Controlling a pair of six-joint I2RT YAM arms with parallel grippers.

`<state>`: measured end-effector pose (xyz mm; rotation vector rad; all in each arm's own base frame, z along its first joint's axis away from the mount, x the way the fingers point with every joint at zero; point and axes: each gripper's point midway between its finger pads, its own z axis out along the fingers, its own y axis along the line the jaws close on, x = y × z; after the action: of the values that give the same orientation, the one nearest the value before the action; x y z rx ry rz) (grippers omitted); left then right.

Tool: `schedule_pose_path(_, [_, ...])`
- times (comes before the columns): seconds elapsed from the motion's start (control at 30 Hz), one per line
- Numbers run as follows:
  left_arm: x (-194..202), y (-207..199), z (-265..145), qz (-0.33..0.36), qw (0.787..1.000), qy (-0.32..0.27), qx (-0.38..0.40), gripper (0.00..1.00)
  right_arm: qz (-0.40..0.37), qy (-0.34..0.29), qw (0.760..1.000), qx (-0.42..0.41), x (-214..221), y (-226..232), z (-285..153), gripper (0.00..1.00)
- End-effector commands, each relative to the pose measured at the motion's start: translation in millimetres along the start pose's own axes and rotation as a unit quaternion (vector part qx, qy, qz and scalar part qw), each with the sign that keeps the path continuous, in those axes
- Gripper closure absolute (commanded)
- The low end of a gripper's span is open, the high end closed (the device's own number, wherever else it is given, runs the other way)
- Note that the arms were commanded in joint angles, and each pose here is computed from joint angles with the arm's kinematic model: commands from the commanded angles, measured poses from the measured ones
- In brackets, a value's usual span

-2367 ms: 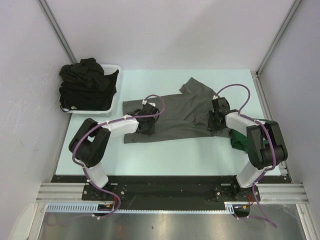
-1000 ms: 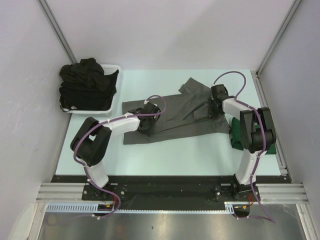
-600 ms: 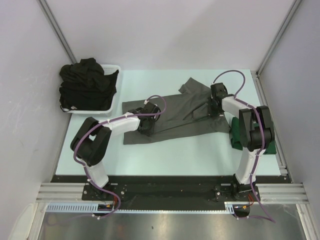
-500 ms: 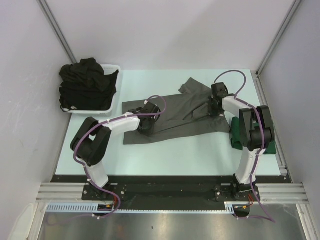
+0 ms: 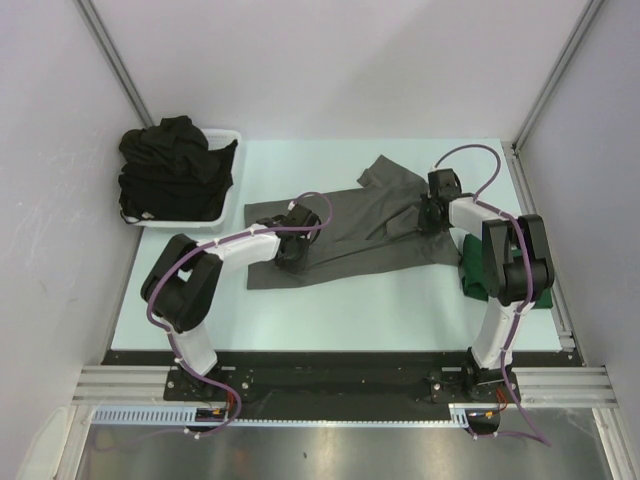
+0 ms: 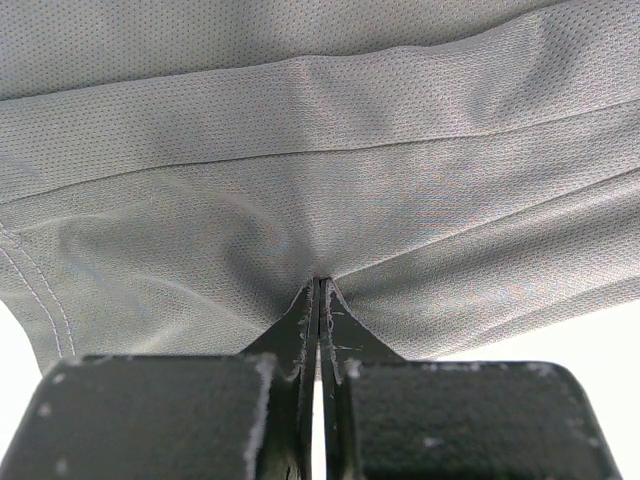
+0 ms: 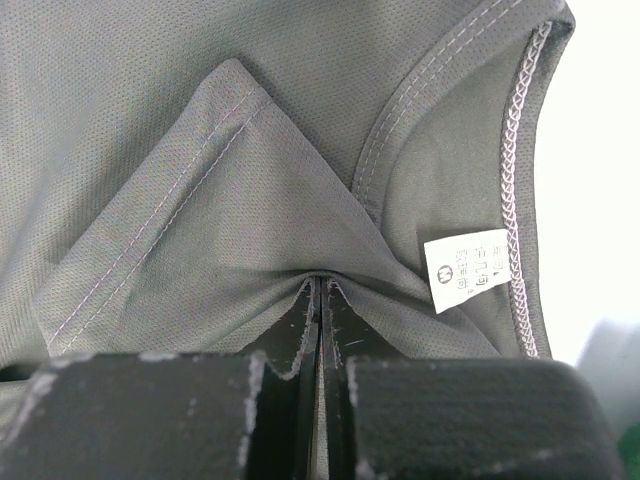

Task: Fold and stack the t-shirts
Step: Fold the flattened tshirt in 1/3 of the way

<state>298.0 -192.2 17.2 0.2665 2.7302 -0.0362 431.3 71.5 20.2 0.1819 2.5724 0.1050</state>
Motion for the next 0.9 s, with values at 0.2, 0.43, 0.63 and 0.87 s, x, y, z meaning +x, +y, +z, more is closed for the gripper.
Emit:
schedule_pose_path(0.2, [-7,4,-11,0.012,1.000,-0.007,-0.003,1.00,-0.018,0.108,0.993,0.040,81,-16,-4,1.00])
schedule_pose_path(0.43, [-3,6,-10,0.011,1.000,-0.005,-0.002,1.00,-0.021,0.122,0.991,0.050,100,-24,-12,1.00])
schedule_pose_path(0.63, [0,7,-11,0.015,1.000,-0.004,-0.003,1.00,-0.022,0.130,0.990,0.055,115,-30,-17,1.00])
schedule_pose_path(0.87, [-1,5,-12,0.015,1.000,-0.005,0.002,1.00,-0.036,0.073,0.994,0.067,69,-27,-24,0.78])
